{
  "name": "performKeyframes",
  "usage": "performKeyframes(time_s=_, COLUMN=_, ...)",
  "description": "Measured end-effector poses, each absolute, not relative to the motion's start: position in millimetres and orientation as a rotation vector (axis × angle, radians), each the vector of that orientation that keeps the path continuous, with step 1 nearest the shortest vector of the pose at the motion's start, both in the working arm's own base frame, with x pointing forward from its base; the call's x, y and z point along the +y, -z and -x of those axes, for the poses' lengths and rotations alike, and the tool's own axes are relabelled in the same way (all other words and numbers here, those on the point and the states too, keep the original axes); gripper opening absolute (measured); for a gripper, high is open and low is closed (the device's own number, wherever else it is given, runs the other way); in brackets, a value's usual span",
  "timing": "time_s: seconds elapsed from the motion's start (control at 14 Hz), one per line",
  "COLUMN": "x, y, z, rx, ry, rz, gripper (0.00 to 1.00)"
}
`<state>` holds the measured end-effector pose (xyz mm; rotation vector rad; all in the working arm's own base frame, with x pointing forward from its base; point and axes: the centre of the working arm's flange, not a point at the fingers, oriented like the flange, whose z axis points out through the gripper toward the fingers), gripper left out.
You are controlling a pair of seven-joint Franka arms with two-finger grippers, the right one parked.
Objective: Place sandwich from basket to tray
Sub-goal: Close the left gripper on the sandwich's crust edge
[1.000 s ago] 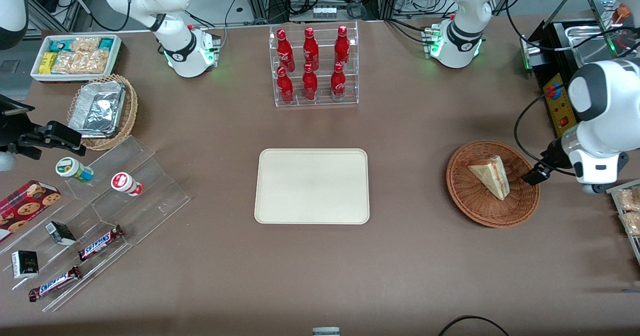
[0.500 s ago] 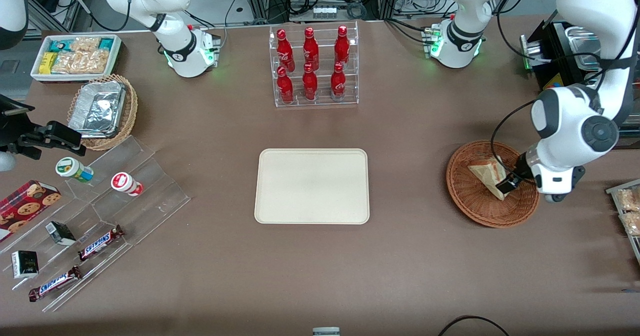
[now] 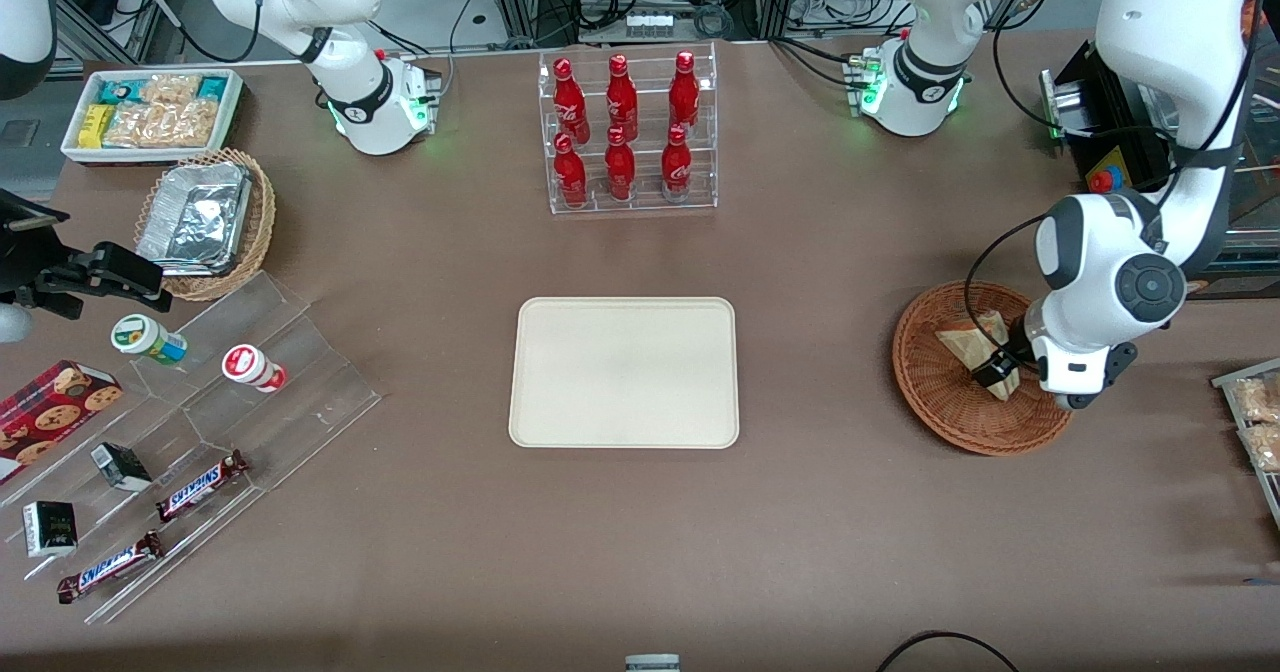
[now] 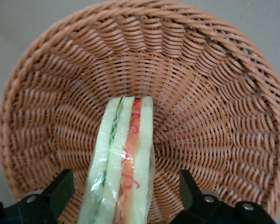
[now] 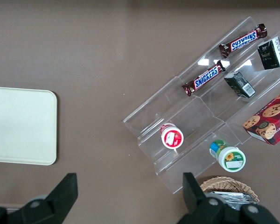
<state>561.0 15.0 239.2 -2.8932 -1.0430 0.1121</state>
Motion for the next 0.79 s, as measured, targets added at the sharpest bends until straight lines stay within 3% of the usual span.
performKeyframes(time_s=0.14, x=14, y=-224, z=-554, rx=-1.039, ry=-0.123, rz=2.895, gripper=1.00)
performKeyframes(time_s=0.36, x=12, y=-221, z=-552, rx=-1.024, ry=-0.131, rz=2.898, gripper=0.91)
performKeyframes(time_s=0.64, x=12, y=-232, z=-550, rx=-0.875, ry=-0.226, rz=2.917, gripper=0.47)
performKeyframes(time_s=0.79, x=13, y=-247, z=-552, rx=-0.852, ry=-0.225, rz=2.921, gripper=0.36)
